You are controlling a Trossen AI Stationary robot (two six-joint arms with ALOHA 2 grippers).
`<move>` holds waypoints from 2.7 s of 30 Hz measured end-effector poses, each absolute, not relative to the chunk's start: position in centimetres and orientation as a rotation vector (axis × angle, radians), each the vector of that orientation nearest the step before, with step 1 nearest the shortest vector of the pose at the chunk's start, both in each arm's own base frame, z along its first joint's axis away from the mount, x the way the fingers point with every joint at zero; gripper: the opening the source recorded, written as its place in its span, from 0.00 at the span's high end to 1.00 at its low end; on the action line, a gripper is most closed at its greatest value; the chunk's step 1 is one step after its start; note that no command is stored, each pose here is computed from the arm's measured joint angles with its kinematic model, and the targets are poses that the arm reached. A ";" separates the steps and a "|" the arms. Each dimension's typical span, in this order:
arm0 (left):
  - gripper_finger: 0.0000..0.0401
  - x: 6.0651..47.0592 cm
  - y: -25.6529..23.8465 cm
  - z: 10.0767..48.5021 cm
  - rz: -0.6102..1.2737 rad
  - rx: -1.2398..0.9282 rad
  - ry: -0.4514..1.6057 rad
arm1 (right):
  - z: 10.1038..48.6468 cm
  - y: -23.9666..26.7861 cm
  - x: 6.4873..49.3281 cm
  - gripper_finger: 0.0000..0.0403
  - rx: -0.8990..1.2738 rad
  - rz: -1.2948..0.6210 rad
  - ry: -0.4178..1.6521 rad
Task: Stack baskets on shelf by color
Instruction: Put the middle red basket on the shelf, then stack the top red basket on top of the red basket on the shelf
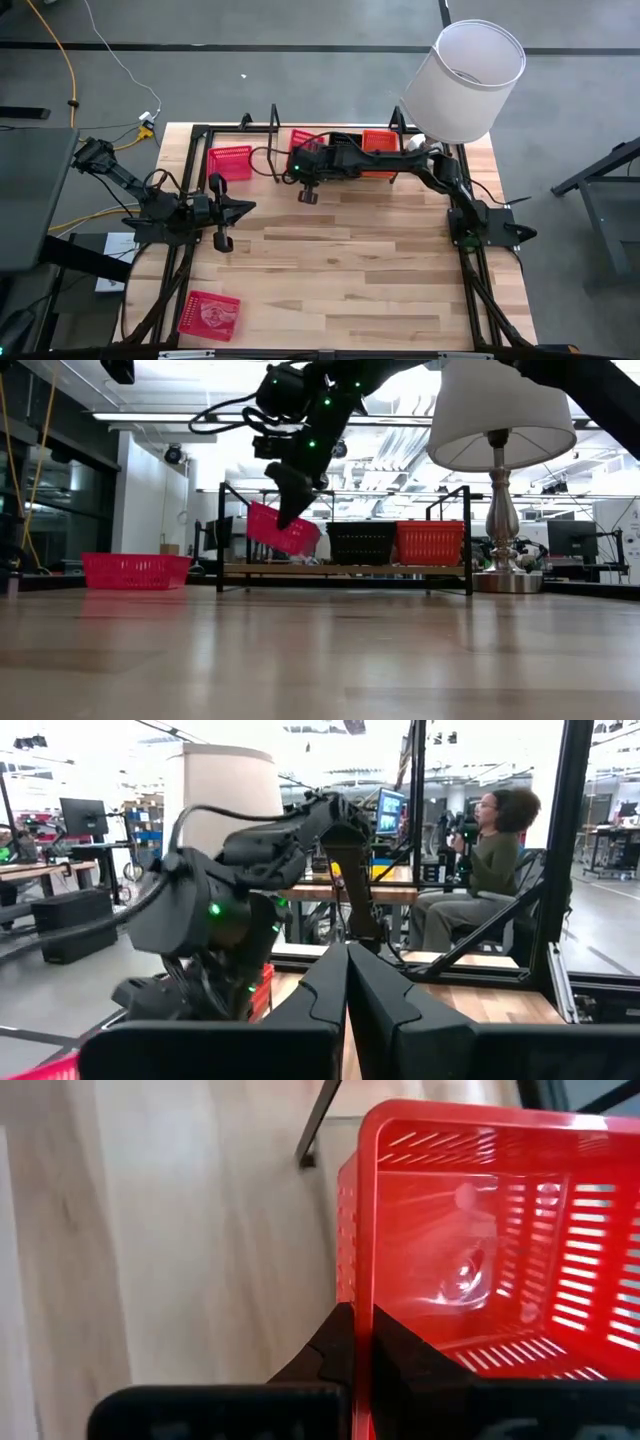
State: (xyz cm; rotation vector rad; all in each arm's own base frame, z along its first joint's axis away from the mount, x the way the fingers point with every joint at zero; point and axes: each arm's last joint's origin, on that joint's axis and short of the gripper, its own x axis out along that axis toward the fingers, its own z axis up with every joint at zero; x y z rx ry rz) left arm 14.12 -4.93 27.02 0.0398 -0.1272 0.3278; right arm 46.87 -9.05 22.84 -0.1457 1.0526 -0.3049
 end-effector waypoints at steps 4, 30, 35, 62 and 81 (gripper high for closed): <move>1.00 14.1 -4.9 27.0 0.329 0.047 -0.126 | 22.7 -9.2 46.9 1.00 -0.144 -0.311 1.057; 1.00 14.2 -5.0 26.9 0.305 0.048 -0.118 | 23.0 -8.2 46.5 0.58 -0.287 -0.262 1.114; 1.00 14.2 -5.0 26.7 0.307 0.067 -0.096 | 25.6 -6.3 44.7 0.56 -0.260 -0.224 1.157; 1.00 14.3 -4.9 25.8 0.311 0.103 -0.022 | 26.0 2.4 25.2 0.67 -0.072 -0.262 0.919; 0.96 17.1 1.3 24.2 0.592 -0.099 0.499 | 19.1 2.3 17.4 0.67 -0.097 -0.176 0.013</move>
